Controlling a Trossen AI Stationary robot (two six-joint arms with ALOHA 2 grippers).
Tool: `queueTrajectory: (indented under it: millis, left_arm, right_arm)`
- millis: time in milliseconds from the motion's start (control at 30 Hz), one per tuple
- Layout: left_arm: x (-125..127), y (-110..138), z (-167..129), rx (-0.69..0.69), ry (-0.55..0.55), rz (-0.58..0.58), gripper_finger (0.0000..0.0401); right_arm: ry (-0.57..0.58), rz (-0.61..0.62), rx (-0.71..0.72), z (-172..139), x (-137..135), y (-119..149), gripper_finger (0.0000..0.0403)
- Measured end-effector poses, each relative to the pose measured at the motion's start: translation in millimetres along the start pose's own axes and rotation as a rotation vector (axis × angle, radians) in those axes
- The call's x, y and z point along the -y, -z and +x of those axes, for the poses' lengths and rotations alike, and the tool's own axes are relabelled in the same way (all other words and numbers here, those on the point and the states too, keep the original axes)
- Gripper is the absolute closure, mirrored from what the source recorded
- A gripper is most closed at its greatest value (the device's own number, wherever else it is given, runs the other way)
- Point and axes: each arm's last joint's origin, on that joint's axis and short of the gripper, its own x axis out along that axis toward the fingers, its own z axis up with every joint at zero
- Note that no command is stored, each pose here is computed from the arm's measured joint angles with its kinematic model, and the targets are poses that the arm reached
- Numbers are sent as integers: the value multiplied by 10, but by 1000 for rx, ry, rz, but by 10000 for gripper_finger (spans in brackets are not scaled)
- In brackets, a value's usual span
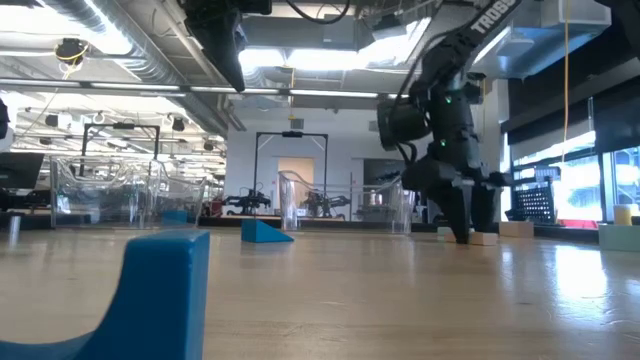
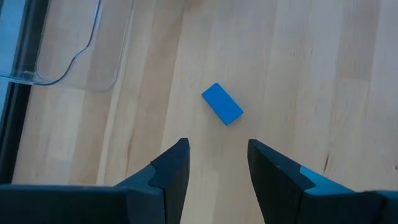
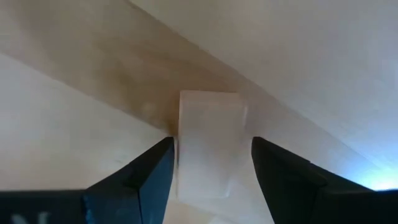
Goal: Sort & place blocks by color
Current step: Put the middle brown block into the top middle transparent bin
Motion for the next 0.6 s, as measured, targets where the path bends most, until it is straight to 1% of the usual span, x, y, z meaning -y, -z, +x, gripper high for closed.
queueTrajectory:
  millis: [67,267,367,467,600]
  left_arm:
    - [0,0,0,0,0,0,248]
    - [0,-1,0,1,0,0,248]
    - [0,-3,0,3,0,0,248]
    - [0,-4,0,4,0,-1,248]
    - [0,-4,0,4,0,-1,248]
  right_arm:
    - [-23,2,2,50,21,20,186]
    - [-3,-2,18,126,58,49,186]
    - [-1,-17,21,128,57,48,195]
    - [0,-31,23,121,50,39,222]
    - [1,-57,27,102,38,25,275]
